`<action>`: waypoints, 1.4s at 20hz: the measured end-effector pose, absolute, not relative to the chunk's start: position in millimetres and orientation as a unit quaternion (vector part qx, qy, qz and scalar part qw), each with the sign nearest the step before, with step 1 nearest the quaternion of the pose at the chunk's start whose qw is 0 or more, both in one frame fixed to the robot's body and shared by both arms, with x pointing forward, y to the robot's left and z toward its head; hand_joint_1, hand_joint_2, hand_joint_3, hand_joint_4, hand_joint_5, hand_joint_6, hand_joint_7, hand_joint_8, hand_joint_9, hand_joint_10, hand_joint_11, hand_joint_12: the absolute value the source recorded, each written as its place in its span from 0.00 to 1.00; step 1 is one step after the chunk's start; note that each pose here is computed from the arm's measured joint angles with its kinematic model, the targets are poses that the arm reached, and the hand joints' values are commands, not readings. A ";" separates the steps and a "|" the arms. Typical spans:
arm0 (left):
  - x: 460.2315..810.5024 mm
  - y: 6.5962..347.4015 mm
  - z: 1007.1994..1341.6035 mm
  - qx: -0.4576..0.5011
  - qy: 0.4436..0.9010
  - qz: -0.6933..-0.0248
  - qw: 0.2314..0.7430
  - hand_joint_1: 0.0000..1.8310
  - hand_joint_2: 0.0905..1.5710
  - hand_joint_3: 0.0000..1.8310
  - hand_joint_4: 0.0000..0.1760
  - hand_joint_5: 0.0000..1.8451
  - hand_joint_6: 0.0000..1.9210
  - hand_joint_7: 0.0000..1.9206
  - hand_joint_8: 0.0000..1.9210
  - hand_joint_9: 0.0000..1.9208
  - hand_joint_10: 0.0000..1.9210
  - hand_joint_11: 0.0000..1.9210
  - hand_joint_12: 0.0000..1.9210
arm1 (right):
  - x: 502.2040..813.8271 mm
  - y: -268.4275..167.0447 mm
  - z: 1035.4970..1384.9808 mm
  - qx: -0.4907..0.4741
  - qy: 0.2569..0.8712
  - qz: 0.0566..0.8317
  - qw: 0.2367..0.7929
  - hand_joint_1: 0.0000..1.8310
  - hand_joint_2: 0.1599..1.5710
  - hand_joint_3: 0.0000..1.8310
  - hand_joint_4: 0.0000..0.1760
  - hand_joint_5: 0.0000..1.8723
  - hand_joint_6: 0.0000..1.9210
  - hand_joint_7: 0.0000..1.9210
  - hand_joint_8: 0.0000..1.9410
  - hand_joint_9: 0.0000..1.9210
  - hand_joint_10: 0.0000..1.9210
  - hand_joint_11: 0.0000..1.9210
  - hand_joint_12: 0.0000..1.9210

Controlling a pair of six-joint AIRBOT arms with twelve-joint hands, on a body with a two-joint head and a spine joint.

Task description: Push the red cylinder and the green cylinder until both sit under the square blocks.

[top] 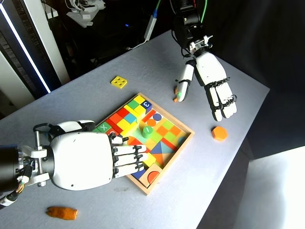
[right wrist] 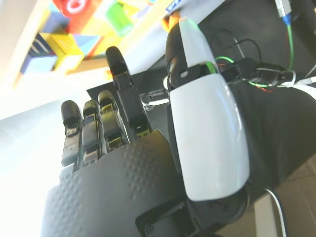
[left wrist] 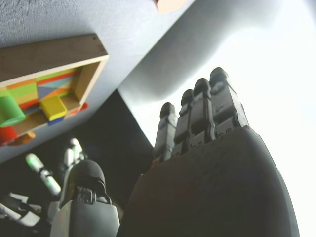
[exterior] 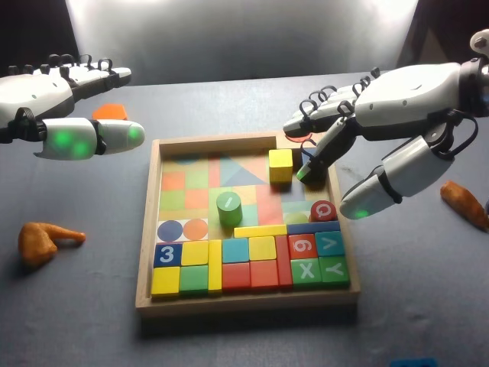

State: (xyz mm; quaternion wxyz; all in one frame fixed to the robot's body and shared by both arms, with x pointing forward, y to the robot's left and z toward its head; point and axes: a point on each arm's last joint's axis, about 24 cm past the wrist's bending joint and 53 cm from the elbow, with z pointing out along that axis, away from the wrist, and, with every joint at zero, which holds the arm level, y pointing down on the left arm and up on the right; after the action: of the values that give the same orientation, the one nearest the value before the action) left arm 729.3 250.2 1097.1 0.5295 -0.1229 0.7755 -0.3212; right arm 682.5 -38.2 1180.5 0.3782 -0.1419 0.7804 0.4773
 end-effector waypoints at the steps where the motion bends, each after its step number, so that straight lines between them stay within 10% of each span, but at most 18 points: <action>1: 729.3 250.2 1097.1 -0.123 0.775 -0.321 0.529 0.00 0.68 0.00 0.50 0.03 0.00 0.00 0.00 0.00 0.00 0.00 0.00 | 682.5 -38.0 1180.9 -0.141 0.780 0.478 0.378 0.20 0.65 0.00 0.43 0.33 0.00 0.02 0.00 0.00 0.00 0.00 0.37; 6: 729.4 250.3 1097.2 -0.123 0.775 -0.321 0.530 0.00 0.67 0.00 0.63 0.03 0.00 0.00 0.00 0.00 0.00 0.01 0.00 | 679.0 -26.0 1181.0 -0.150 0.776 0.485 0.375 0.19 0.63 0.00 0.50 0.33 0.00 0.03 0.00 0.00 0.00 0.00 0.40; 8: 729.7 250.4 1097.0 -0.123 0.775 -0.321 0.530 0.00 0.67 0.00 0.55 0.02 0.00 0.00 0.00 0.00 0.00 0.01 0.01 | 675.5 -15.6 1179.7 -0.161 0.773 0.487 0.373 0.18 0.64 0.00 0.52 0.31 0.01 0.02 0.01 0.00 0.00 0.00 0.24; 12: 731.8 250.7 1095.3 -0.124 0.777 -0.318 0.529 0.00 0.67 0.00 0.60 0.03 0.00 0.00 0.00 0.02 0.00 0.00 0.21 | 673.1 8.8 1175.5 -0.164 0.766 0.506 0.362 0.18 0.64 0.00 0.68 0.30 0.00 0.02 0.00 0.00 0.00 0.00 0.19; 17: 734.8 250.0 1095.3 -0.124 0.776 -0.317 0.531 0.00 0.66 0.00 0.76 0.03 0.00 0.00 0.00 0.00 0.00 0.00 0.12 | 670.0 21.5 1166.0 -0.172 0.765 0.508 0.356 0.14 0.64 0.00 0.98 0.29 0.00 0.01 0.00 0.00 0.00 0.00 0.12; 20: 733.9 245.8 1088.9 -0.123 0.782 -0.316 0.524 0.00 0.63 0.00 0.77 0.02 0.00 0.00 0.00 0.00 0.00 0.00 0.25 | 672.3 28.7 1164.0 -0.172 0.764 0.509 0.356 0.14 0.64 0.00 0.99 0.29 0.00 0.01 0.00 0.00 0.00 0.00 0.06; 25: 735.5 245.7 1091.3 -0.123 0.781 -0.315 0.525 0.00 0.66 0.00 0.84 0.02 0.00 0.00 0.00 0.00 0.00 0.03 0.02 | 671.6 38.4 1162.3 -0.179 0.761 0.512 0.357 0.18 0.64 0.00 0.96 0.30 0.00 0.00 0.00 0.00 0.00 0.00 0.07; 28: 735.9 244.6 1092.4 -0.119 0.781 -0.314 0.526 0.00 0.63 0.00 0.83 0.02 0.00 0.00 0.00 0.01 0.00 0.00 0.26 | 674.5 40.3 1162.2 -0.182 0.759 0.510 0.362 0.19 0.64 0.00 0.87 0.31 0.00 0.01 0.00 0.00 0.00 0.00 0.10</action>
State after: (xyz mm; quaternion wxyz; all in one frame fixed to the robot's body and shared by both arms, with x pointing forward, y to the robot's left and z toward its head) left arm 735.9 244.6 1092.4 0.5263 -0.1187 0.7812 -0.3141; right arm 674.5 40.3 1162.2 0.3624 -0.1819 0.7589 0.5095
